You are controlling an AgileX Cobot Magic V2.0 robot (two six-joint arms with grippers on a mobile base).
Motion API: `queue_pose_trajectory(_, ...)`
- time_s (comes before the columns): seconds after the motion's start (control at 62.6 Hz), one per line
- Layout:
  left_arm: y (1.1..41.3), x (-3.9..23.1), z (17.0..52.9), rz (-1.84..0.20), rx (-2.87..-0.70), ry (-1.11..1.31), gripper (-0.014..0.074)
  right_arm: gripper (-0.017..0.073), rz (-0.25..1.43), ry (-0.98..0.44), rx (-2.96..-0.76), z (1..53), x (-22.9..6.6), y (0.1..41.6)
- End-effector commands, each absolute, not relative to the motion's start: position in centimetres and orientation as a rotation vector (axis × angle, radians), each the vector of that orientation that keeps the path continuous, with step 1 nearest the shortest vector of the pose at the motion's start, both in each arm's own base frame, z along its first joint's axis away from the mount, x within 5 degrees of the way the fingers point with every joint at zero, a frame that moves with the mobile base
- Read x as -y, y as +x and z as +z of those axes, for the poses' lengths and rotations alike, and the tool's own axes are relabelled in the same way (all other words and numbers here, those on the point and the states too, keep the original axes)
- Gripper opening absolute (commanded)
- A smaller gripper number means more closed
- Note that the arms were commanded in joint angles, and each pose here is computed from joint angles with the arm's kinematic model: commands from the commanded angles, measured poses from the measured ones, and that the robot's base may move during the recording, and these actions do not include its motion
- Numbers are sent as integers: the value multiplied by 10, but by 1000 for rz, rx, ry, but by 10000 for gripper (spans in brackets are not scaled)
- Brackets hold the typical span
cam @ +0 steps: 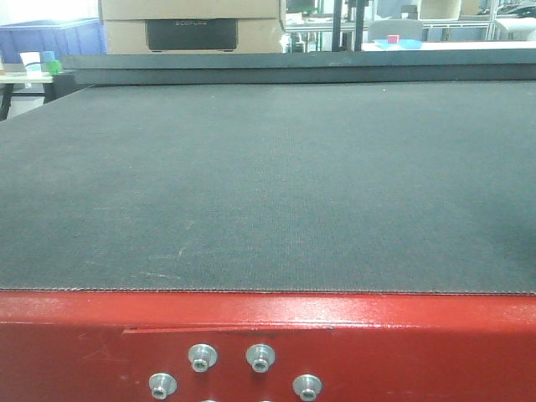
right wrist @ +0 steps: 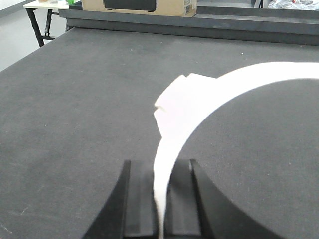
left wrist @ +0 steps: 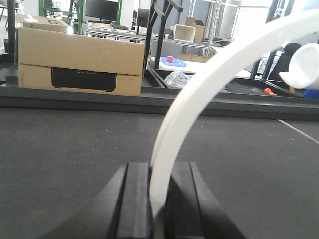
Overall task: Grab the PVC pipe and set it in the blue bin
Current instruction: 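Raise both held clamps up off the bench, then drive the base away from the bench to the blue bin shelf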
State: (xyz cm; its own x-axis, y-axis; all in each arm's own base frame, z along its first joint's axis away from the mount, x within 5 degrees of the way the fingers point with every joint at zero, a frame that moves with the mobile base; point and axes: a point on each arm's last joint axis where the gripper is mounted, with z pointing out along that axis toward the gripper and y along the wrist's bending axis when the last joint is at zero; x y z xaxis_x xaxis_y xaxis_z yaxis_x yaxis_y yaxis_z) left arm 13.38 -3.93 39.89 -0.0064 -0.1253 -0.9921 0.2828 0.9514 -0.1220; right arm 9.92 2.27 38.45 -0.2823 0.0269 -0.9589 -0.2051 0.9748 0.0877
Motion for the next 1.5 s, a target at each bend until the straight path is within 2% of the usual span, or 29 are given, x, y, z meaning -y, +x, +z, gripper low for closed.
queue_pose_trajectory(0.0,132,40,402,-337,-1519,125,-111,-160,222,-133,-1801,390,-22,98)
queue_pose_trajectory(1.486,132,40,402,-338,-1517,125,-111,-160,222,-133,-1801,390,-22,98)
